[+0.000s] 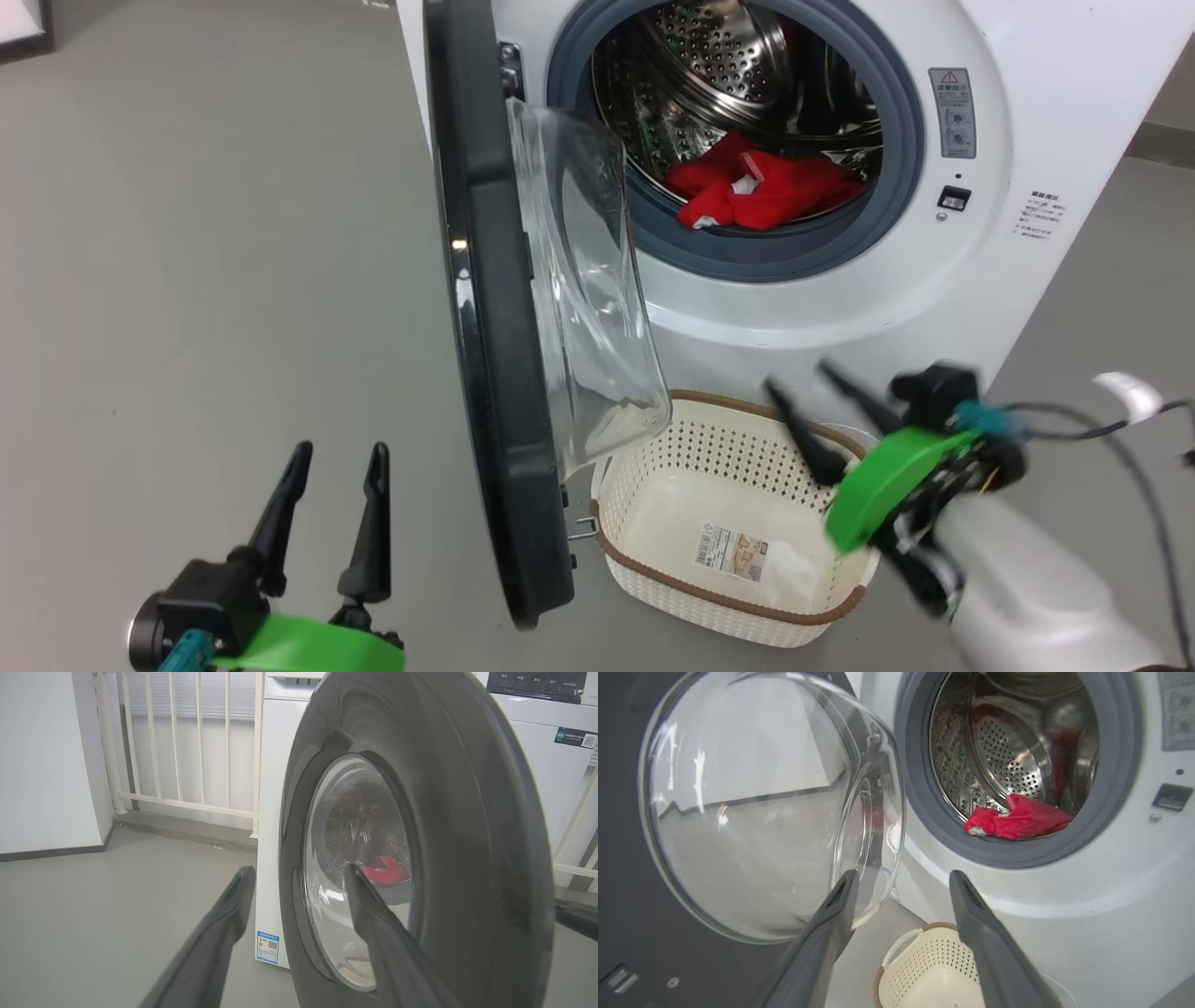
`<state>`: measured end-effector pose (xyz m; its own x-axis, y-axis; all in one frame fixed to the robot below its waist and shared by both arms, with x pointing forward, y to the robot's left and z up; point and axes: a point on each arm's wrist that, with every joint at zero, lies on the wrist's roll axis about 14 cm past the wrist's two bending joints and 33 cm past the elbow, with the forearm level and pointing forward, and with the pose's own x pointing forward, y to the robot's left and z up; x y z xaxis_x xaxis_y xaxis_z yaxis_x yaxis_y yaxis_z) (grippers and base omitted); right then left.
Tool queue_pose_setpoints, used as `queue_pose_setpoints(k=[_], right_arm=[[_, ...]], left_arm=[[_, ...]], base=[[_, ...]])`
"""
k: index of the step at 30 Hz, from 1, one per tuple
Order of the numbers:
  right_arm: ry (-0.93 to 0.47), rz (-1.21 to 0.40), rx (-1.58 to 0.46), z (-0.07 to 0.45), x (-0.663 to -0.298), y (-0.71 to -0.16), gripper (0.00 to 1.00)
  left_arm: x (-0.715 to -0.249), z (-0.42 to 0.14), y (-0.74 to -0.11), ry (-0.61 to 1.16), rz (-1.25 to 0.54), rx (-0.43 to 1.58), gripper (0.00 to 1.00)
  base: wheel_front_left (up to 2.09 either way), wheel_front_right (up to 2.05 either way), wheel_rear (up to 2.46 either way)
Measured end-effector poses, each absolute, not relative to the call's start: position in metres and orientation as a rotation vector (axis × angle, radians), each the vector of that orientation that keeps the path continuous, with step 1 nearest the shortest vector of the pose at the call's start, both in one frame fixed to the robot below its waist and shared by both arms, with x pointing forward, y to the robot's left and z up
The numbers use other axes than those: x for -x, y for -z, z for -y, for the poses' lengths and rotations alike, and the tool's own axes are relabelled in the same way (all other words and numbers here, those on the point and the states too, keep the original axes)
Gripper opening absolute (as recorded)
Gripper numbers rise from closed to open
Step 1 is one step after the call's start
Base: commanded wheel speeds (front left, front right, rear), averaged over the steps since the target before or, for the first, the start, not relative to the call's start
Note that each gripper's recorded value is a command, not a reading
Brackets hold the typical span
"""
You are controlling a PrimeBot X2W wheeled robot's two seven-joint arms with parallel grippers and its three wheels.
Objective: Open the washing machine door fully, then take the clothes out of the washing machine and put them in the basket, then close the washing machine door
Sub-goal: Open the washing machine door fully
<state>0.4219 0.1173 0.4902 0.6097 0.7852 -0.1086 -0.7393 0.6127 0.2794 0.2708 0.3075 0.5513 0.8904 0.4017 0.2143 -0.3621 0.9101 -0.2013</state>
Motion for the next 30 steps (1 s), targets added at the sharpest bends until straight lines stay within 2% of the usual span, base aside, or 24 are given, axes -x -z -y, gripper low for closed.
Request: queue_pose_setpoints(k=[4,13,22,30], right_arm=[[-0.782,-0.071,-0.222,-0.094,-0.450,-0.525,1.00],[-0.604,0.115,-0.206,-0.039,-0.445,-0.547,1.00],[-0.592,0.062,-0.231,-0.025,-0.423,-0.524,1.00],[-0.588,0.057,-0.242,-0.022,-0.419,-0.523,1.00]], left_arm=[[-0.270,-0.307,-0.548,-0.400,0.248,0.161,1.00],[-0.270,-0.306,-0.552,-0.395,0.260,0.160,1.00],[-0.269,-0.307,-0.554,-0.398,0.266,0.158,1.00],[-0.270,-0.306,-0.554,-0.394,0.267,0.159,1.00]], base=[[0.00,0.00,0.00],[0.00,0.00,0.00],[0.00,0.00,0.00],[0.00,0.00,0.00]])
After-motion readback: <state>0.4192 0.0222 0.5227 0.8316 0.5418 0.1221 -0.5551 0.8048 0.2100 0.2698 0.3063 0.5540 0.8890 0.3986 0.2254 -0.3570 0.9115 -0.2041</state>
